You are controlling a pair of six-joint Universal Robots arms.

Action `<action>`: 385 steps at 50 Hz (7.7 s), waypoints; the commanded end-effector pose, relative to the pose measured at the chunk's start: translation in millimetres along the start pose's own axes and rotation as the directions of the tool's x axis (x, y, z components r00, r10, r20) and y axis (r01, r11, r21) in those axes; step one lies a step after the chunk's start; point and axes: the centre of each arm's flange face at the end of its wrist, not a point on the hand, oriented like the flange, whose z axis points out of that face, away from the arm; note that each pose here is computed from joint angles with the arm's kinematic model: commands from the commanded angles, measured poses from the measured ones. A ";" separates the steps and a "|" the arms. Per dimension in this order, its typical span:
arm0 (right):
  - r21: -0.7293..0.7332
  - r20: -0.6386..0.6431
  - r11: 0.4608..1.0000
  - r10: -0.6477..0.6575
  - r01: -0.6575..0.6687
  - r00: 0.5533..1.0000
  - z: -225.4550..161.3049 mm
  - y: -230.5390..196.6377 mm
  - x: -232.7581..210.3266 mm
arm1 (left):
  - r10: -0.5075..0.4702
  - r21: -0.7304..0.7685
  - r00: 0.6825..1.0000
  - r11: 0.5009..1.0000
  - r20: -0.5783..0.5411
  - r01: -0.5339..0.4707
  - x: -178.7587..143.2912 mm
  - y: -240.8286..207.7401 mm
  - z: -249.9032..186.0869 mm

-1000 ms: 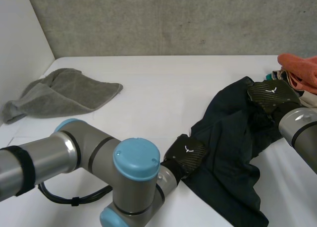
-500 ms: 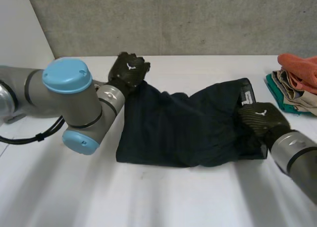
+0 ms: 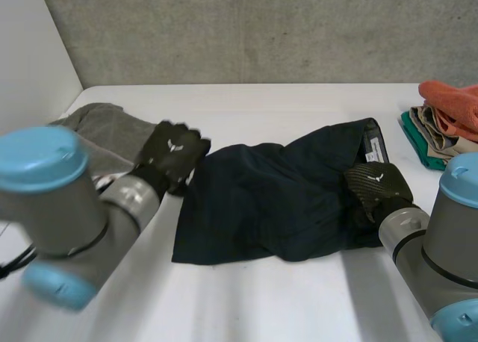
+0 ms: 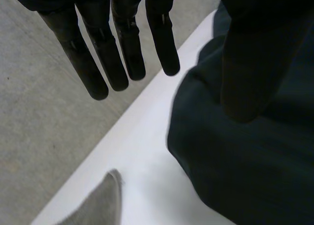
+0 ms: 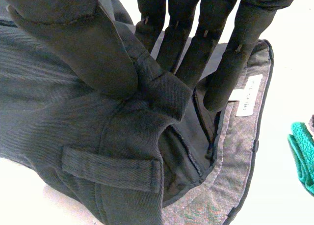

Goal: Fold the laundry.

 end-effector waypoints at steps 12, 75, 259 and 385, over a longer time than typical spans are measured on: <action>-0.001 0.002 1.000 0.000 0.000 1.000 -0.1 0.2 0.3 | -0.162 -0.260 0.980 0.957 -0.117 0.127 46.4 70.0 -51.2; 0.121 -0.012 0.921 -0.373 0.371 0.928 -43.6 -153.8 42.7 | -0.239 0.308 0.960 0.933 0.148 0.185 -82.8 -102.8 -28.2; -0.053 0.117 0.995 0.093 -0.087 0.989 4.3 -9.4 -4.4 | -0.352 -0.474 0.934 0.833 -0.058 0.285 34.9 31.9 -131.0; 0.015 -0.197 0.860 -0.498 0.510 0.845 44.5 -34.7 70.4 | -0.066 0.134 0.986 0.990 0.152 0.045 -0.4 -45.5 15.8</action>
